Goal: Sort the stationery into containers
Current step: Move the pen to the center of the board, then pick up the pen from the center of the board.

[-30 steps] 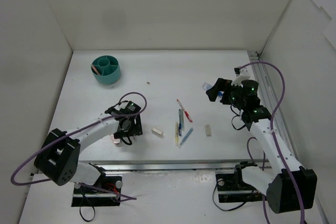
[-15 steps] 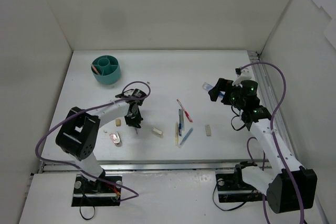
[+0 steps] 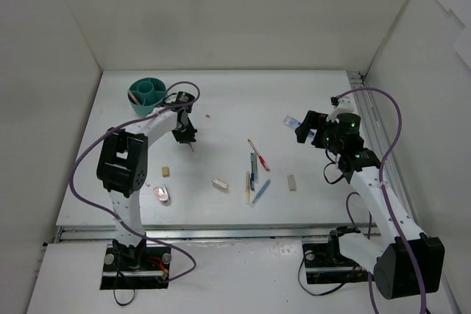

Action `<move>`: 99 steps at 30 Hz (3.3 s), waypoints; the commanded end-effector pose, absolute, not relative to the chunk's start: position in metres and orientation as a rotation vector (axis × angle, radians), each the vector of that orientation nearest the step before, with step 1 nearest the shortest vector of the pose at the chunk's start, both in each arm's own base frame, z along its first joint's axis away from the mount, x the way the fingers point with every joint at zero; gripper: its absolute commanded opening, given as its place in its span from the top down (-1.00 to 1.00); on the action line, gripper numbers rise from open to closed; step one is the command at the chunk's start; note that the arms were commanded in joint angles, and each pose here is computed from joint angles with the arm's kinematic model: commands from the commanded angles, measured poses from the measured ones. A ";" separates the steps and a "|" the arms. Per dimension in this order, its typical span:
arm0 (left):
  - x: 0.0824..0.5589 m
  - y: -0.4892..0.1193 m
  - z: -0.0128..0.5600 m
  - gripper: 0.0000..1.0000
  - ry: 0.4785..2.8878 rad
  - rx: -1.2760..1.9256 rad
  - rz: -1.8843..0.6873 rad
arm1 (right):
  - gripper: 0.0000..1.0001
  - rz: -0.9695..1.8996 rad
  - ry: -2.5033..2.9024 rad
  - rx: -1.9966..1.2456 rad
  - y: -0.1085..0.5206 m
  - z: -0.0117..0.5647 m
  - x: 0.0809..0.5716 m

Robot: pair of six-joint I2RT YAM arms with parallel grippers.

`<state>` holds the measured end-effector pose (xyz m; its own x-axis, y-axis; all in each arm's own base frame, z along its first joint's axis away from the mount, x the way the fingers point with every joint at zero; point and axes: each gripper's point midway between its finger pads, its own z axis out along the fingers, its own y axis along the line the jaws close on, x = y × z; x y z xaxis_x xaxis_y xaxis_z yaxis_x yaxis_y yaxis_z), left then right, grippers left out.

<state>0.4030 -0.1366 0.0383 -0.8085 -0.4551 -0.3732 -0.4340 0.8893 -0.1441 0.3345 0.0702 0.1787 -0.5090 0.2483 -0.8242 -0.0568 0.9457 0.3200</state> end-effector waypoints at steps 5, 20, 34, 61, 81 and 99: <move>0.434 -0.136 0.063 0.90 2.593 -0.725 -0.123 | -0.96 0.322 1.992 0.133 0.062 0.205 0.344; 0.438 -0.129 0.073 0.21 2.588 -0.701 -0.095 | -0.96 0.328 1.974 0.125 0.062 0.211 0.341; 0.418 -0.142 0.203 -0.99 2.151 0.645 -0.199 | -0.96 0.362 1.969 0.066 0.070 0.215 0.341; 0.422 -0.128 0.146 -0.99 1.764 1.848 -0.091 | -0.96 0.347 2.022 0.053 0.071 0.209 0.355; 0.430 -0.150 0.065 -0.96 1.755 2.008 -0.047 | -0.96 0.317 2.039 0.054 0.067 0.202 0.353; 0.419 -0.148 0.035 0.49 1.921 1.996 -0.086 | -0.96 0.297 2.021 0.070 0.063 0.208 0.350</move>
